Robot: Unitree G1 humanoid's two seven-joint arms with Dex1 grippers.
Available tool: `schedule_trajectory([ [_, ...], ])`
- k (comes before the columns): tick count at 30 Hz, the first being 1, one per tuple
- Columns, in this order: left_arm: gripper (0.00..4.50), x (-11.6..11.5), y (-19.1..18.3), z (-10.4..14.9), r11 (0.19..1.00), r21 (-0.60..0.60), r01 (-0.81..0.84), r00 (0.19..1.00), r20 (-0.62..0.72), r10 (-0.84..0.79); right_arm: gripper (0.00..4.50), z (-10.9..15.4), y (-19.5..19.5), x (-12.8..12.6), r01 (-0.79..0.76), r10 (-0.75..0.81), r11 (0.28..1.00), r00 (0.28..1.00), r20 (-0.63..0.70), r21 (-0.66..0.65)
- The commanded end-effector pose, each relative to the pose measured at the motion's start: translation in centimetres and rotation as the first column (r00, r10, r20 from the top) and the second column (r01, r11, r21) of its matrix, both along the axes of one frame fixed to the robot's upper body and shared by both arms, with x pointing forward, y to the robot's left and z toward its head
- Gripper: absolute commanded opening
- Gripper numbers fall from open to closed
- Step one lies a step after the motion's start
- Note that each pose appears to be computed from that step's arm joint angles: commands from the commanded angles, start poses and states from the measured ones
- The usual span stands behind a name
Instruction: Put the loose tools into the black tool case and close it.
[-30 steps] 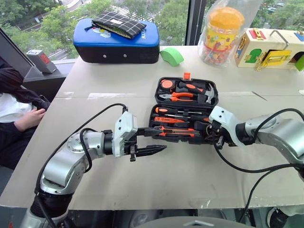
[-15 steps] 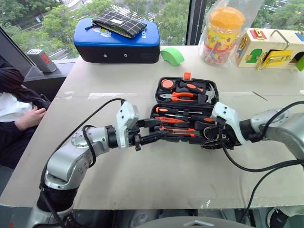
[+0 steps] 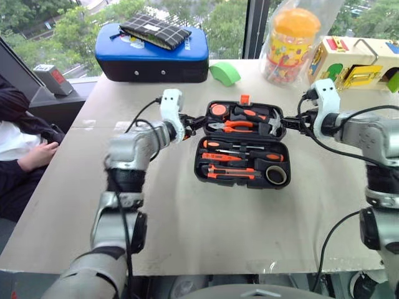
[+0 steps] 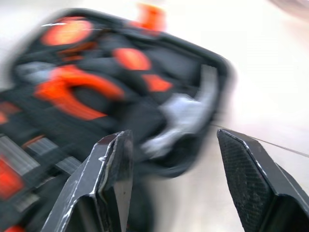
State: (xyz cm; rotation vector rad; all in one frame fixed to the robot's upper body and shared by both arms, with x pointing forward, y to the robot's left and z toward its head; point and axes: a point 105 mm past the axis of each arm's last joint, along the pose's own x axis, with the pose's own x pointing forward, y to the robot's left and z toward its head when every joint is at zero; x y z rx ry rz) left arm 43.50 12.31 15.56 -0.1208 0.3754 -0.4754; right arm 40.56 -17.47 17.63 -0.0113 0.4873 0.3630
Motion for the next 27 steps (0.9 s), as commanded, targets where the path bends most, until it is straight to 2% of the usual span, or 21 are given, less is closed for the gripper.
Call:
schedule_trajectory([
  [1, 2.64, 2.1, 0.6, -0.4, 0.998, 0.047, -0.030, 0.999, 0.043, 0.028, 2.76, 0.3, -1.0, 2.5, 0.077, -0.077, 0.997, 0.997, 0.021, 0.014],
  [6, 2.64, 2.7, 0.4, -2.3, 0.998, 0.056, -0.030, 0.999, -0.029, 0.032, 2.76, -2.5, -0.8, 4.0, 0.082, -0.080, 0.996, 0.994, -0.073, 0.028],
  [7, 2.09, 2.7, 0.4, -2.4, 0.998, 0.048, -0.029, 0.999, -0.038, 0.031, 2.23, -3.0, -0.8, 4.1, 0.085, -0.081, 0.996, 0.993, -0.091, 0.042],
  [8, 1.77, 2.7, 0.3, -2.4, 0.999, 0.033, -0.020, 0.999, -0.046, 0.021, 1.90, -3.3, -0.7, 4.1, 0.080, -0.074, 0.995, 0.992, -0.105, 0.059],
  [11, 0.38, 2.6, 0.1, -2.0, 0.999, -0.033, 0.006, 0.998, -0.060, -0.008, 0.38, -2.7, -0.2, 4.1, 0.041, -0.026, 0.989, 0.994, -0.104, 0.141],
  [12, 0.05, 2.5, 0.1, -1.9, 0.999, -0.045, 0.012, 0.998, -0.063, -0.015, 0.05, -2.6, -0.1, 4.1, 0.031, -0.015, 0.988, 0.994, -0.104, 0.154],
  [17, 0.05, 2.1, -0.1, -1.5, 0.994, -0.073, 0.077, 0.995, -0.055, -0.081, 0.05, -1.7, 0.6, 4.1, -0.012, 0.032, 0.975, 0.996, -0.088, 0.221],
  [19, 0.05, 2.1, 0.1, -1.5, 0.994, -0.078, 0.075, 0.995, -0.057, -0.080, 0.05, -0.8, 0.1, 4.2, -0.037, 0.043, 0.987, 0.998, -0.034, 0.157],
  [21, 0.00, 2.0, 0.3, -1.6, 0.995, -0.072, 0.076, 0.995, -0.057, -0.081, 0.52, 0.1, -0.6, 4.2, -0.023, 0.025, 0.989, 1.000, -0.009, 0.147],
  [23, 0.00, 2.0, 0.3, -1.7, 0.994, -0.077, 0.080, 0.995, -0.060, -0.085, 1.21, 0.7, -0.7, 4.0, -0.033, 0.035, 0.987, 0.999, -0.007, 0.158],
  [27, 0.00, 1.6, -0.2, -1.9, 0.990, -0.069, 0.124, 0.990, -0.065, -0.129, 3.15, 1.4, 0.0, 3.3, -0.065, 0.075, 0.974, 0.996, -0.040, 0.216],
])
